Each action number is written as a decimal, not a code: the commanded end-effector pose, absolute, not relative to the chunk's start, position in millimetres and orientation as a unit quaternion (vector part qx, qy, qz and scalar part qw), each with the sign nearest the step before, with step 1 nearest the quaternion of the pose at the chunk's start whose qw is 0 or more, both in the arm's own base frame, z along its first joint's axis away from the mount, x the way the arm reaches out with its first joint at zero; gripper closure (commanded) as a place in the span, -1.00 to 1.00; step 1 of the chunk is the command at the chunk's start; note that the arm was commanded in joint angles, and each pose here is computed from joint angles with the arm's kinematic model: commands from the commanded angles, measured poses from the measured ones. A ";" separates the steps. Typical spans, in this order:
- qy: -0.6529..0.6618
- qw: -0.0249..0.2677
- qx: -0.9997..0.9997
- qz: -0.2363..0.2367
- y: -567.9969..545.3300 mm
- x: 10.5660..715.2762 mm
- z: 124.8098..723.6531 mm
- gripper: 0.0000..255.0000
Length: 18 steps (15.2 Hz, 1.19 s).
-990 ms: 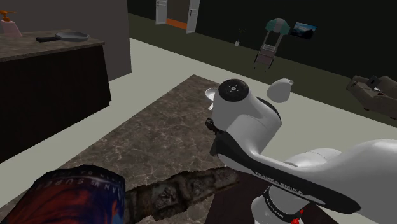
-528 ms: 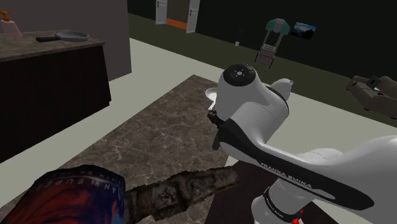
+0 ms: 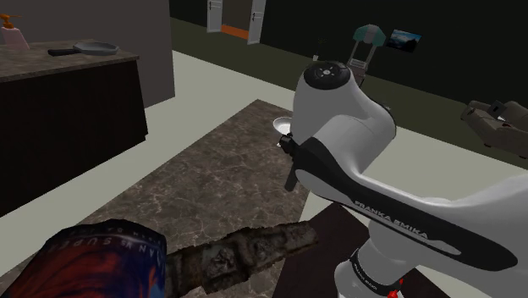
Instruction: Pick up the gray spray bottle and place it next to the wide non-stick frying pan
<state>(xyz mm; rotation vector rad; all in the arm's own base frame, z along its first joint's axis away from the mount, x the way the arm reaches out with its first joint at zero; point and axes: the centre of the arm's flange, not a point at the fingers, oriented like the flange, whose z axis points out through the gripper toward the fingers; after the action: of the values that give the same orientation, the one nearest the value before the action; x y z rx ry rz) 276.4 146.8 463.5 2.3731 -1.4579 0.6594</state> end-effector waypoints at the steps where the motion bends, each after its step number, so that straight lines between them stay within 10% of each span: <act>1: -0.504 0.139 0.821 0.228 147.0 275.9 475.4 1.00; 18: -0.504 0.139 0.821 0.228 147.0 275.9 565.1 1.00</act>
<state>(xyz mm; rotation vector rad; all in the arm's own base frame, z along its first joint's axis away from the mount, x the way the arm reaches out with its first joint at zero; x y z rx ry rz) 275.6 146.7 558.9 2.3730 -1.4577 0.6595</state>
